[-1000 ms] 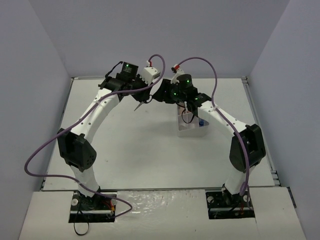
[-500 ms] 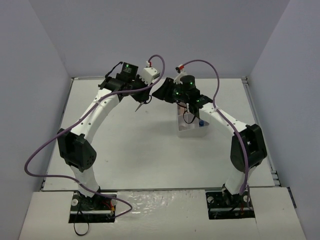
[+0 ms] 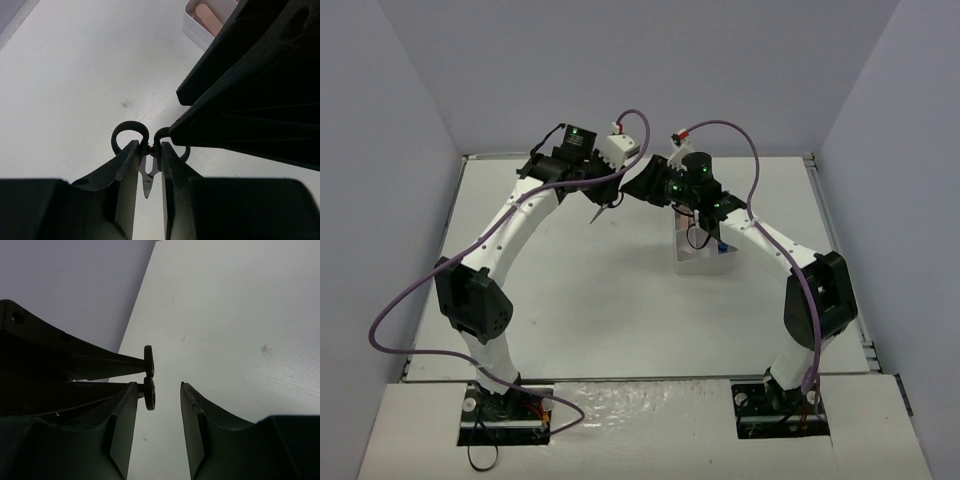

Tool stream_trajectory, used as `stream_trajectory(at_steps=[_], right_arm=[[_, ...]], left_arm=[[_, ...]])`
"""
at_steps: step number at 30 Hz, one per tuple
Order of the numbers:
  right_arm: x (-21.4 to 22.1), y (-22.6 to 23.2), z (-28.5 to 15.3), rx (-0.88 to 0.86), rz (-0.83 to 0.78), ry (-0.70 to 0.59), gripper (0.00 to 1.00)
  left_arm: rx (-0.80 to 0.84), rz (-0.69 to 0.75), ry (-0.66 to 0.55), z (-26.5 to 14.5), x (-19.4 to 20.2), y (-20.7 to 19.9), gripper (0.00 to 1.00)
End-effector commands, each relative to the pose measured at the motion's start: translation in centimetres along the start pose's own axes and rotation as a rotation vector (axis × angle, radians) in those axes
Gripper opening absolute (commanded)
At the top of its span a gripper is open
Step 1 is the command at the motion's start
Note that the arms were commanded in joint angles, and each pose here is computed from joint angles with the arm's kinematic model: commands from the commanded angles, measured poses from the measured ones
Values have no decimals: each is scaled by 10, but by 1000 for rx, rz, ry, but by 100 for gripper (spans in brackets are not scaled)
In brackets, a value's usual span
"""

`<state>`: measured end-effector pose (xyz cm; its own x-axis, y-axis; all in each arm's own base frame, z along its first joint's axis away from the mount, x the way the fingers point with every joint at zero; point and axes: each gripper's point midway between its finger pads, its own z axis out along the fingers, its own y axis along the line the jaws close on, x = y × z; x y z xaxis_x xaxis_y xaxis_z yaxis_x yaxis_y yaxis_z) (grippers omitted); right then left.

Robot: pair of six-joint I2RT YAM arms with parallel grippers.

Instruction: Sort the stationery into containers

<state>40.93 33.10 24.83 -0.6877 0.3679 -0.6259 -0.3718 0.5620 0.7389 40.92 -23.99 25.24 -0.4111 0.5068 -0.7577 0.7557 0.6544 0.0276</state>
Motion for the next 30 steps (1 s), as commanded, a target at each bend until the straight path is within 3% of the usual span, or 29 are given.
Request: stream_trajectory(at_steps=[1,6,10,14,30], right_arm=[[-23,47,-8,-139,-28,-70,35],[-29,49,-18,-140,-66,-106,34],[-35,52,-36,-124,-190,-183,36],[-25,55,-30,-144,-285,-163,38],[-16,63,1,-179,-295,-147,39]], left_arm=[[-20,16,-115,-27,-36,-2,0],[-57,-2,-104,-27,-36,5,0],[-121,-63,-103,-27,-36,16,0],[-135,-118,-122,-30,-43,17,0],[-91,-155,-142,-32,-51,7,0]])
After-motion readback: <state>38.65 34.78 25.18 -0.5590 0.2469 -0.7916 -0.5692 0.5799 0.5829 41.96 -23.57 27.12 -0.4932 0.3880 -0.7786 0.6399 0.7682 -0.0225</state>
